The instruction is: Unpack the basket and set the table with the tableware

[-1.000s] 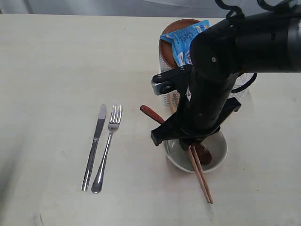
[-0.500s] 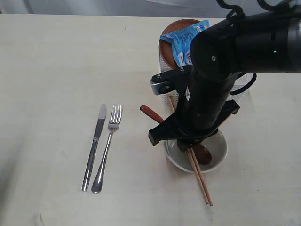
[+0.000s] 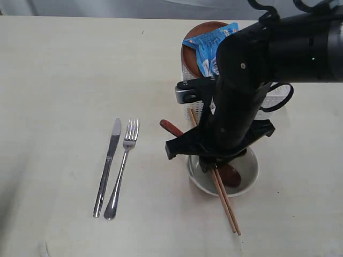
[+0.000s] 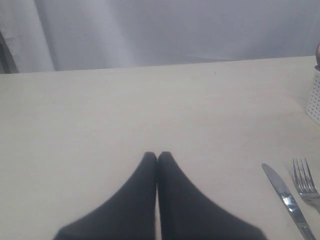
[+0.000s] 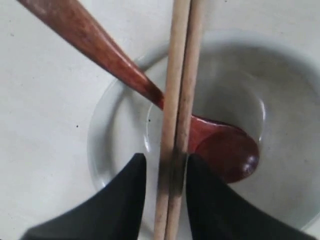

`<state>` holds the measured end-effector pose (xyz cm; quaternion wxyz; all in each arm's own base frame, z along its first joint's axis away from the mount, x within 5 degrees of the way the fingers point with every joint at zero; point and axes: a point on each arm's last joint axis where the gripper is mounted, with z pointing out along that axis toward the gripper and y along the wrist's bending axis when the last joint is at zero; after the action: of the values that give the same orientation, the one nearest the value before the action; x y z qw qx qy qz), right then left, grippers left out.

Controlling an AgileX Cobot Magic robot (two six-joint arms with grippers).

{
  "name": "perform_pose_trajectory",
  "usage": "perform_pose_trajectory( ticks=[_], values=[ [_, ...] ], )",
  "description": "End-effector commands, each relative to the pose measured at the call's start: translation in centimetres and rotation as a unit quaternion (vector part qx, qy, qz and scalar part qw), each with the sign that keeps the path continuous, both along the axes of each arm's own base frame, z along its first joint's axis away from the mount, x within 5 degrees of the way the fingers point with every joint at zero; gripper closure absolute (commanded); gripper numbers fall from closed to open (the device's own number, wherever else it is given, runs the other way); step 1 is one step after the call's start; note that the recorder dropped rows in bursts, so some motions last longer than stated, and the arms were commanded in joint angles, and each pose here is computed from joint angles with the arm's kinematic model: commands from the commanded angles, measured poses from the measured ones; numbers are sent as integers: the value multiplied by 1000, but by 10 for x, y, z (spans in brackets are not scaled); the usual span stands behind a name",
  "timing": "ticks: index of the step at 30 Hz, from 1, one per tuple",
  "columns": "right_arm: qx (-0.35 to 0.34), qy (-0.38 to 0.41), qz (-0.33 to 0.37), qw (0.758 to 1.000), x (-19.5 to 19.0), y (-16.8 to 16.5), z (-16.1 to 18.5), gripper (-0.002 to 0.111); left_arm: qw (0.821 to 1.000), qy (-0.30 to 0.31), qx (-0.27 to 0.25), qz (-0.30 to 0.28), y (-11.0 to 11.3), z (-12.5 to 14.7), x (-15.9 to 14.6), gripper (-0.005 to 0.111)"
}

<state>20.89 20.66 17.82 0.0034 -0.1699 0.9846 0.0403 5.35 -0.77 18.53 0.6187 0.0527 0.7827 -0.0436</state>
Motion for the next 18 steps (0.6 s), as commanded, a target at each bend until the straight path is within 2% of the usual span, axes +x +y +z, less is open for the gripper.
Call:
perform_pose_trajectory(
  ticks=[1, 9, 14, 18],
  values=[
    [-1, 2, -18, 1000, -1, -1, -1, 81, 1000, -1, 4, 1, 0, -1, 0, 107],
    [3, -6, 6, 1000, 0, -1, 3, 79, 1000, -1, 4, 1, 0, -1, 0, 107],
    [6, -13, 11, 1000, 3, 1, 9, 55, 1000, -1, 4, 1, 0, -1, 0, 107],
    [-14, -17, 25, 999, 6, 0, 16, 54, 1000, -1, 4, 1, 0, -1, 0, 107]
  ],
)
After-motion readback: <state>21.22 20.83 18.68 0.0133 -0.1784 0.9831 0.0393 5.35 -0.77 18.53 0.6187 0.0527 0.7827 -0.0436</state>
